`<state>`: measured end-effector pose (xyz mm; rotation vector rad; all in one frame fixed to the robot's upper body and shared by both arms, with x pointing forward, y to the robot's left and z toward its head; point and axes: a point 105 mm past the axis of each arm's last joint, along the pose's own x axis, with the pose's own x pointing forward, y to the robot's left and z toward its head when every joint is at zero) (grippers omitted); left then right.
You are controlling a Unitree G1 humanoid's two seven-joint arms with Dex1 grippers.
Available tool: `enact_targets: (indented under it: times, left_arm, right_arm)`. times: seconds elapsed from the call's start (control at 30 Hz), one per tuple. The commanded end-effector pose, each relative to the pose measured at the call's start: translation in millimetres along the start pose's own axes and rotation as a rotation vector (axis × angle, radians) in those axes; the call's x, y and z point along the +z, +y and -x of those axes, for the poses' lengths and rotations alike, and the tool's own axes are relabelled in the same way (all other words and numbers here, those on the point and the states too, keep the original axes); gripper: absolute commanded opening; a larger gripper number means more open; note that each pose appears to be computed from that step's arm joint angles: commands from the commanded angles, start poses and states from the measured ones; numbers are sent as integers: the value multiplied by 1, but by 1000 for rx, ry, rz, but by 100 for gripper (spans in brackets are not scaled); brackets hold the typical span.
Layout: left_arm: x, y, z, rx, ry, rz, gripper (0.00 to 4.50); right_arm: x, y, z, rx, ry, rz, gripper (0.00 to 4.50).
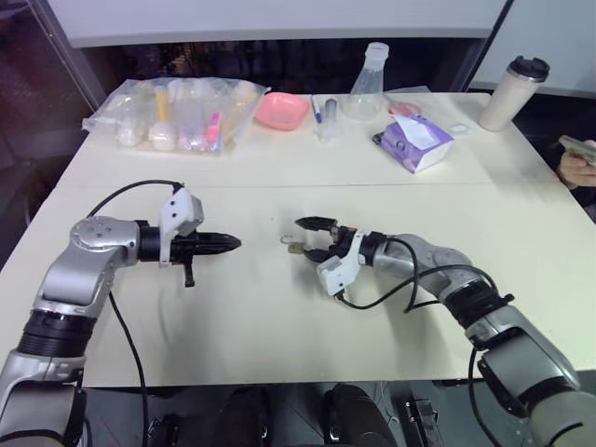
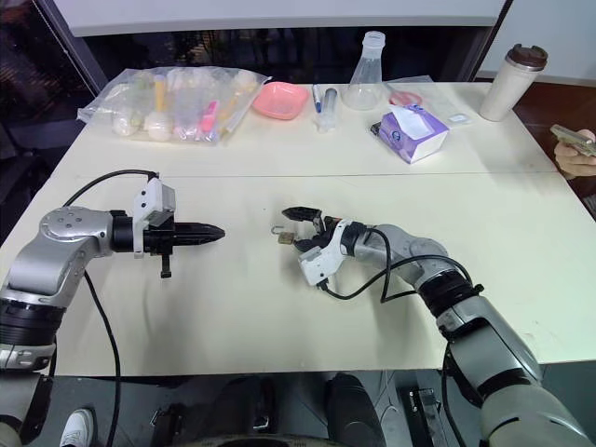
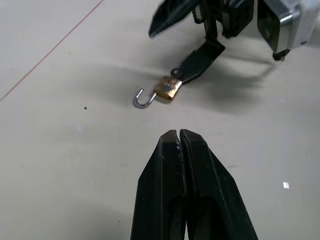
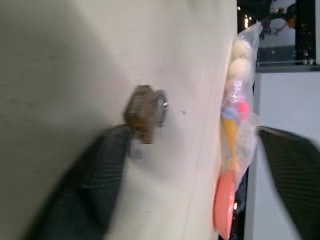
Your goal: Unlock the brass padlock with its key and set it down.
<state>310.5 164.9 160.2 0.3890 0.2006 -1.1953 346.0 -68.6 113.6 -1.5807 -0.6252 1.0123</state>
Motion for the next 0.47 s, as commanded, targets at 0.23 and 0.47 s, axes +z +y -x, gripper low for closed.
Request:
enact_targets:
  times: [0.23, 0.47]
  left_arm:
    - [3, -6, 8, -4, 9, -17, 0]
    - [1, -8, 25, 42, 11, 11, 0]
  right_arm:
    - [0, -9, 73, 42, 101, -511, 447]
    - [35, -26, 100, 21, 31, -1101, 447]
